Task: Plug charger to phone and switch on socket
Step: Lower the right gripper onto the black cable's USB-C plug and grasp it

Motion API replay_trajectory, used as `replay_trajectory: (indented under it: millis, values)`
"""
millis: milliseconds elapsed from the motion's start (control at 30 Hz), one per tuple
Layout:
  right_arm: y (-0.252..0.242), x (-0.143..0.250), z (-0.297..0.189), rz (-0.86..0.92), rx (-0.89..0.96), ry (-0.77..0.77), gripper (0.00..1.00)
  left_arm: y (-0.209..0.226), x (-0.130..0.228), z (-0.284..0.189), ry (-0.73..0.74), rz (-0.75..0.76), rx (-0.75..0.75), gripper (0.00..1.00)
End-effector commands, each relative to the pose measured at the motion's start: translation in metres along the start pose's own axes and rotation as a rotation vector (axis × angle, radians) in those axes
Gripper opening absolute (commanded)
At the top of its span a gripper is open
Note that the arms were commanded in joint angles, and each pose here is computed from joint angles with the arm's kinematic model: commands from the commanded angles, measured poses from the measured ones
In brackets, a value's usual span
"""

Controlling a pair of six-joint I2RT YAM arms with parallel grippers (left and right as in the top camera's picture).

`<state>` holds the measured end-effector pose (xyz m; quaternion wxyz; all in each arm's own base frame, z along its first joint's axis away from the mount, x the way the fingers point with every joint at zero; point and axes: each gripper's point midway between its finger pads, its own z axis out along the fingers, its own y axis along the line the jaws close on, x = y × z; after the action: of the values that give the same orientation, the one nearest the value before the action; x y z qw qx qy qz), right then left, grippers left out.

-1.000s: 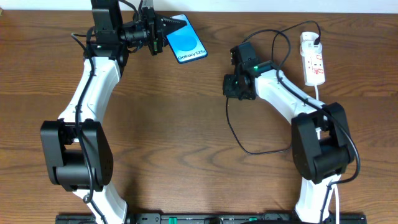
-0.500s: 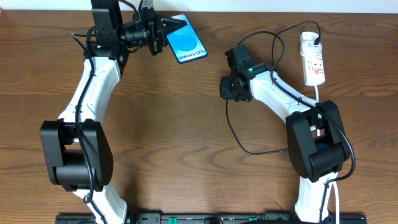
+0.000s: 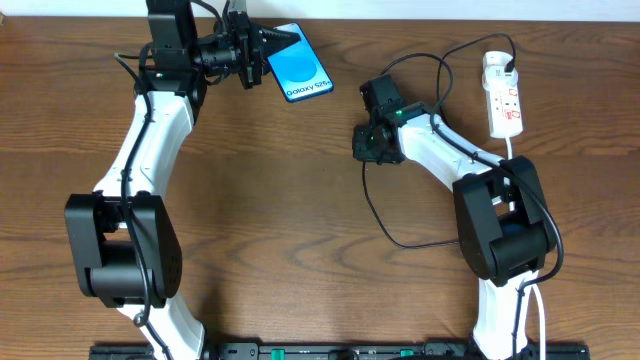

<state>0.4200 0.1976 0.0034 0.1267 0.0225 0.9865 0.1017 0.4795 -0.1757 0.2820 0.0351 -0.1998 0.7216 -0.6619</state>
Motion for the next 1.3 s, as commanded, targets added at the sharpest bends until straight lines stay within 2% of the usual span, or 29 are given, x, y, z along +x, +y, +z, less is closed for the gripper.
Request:
replay_trajectory:
  millis: [0, 133, 367, 533, 633, 700, 833, 967, 1267]
  values:
    - [-0.005, 0.01, 0.012, 0.002, 0.038, 0.033, 0.13, -0.025, 0.006, -0.007, -0.001, 0.079, 0.026, 0.07]
    - [-0.005, 0.012, 0.012, 0.003, 0.035, 0.043, 0.02, -0.026, 0.006, -0.007, 0.0, 0.079, 0.027, 0.07]
    - [0.006, 0.016, 0.008, 0.009, -0.077, 0.091, 0.01, -0.025, 0.006, -0.007, 0.0, 0.079, 0.027, 0.07]
    - [0.016, 0.013, -0.011, -0.102, -0.26, 0.122, 0.01, -0.025, 0.006, -0.007, 0.0, 0.079, 0.027, 0.07]
    - [0.008, 0.011, -0.026, -0.184, -0.267, 0.112, 0.01, -0.025, 0.007, -0.007, 0.001, 0.079, 0.027, 0.07]
    - [-0.001, 0.012, -0.033, -0.246, -0.223, 0.11, 0.01, -0.026, 0.007, -0.007, 0.001, 0.079, 0.027, 0.07]
    - [-0.035, 0.019, -0.036, -0.281, -0.015, 0.131, 0.01, -0.025, 0.007, -0.007, 0.004, 0.079, 0.027, 0.08]
    - [-0.05, 0.03, -0.037, -0.308, 0.109, 0.168, 0.01, -0.025, 0.007, -0.007, 0.004, 0.079, 0.027, 0.07]
    - [-0.035, 0.044, -0.033, -0.37, 0.134, 0.181, 0.01, -0.025, 0.007, -0.007, 0.004, 0.08, 0.027, 0.07]
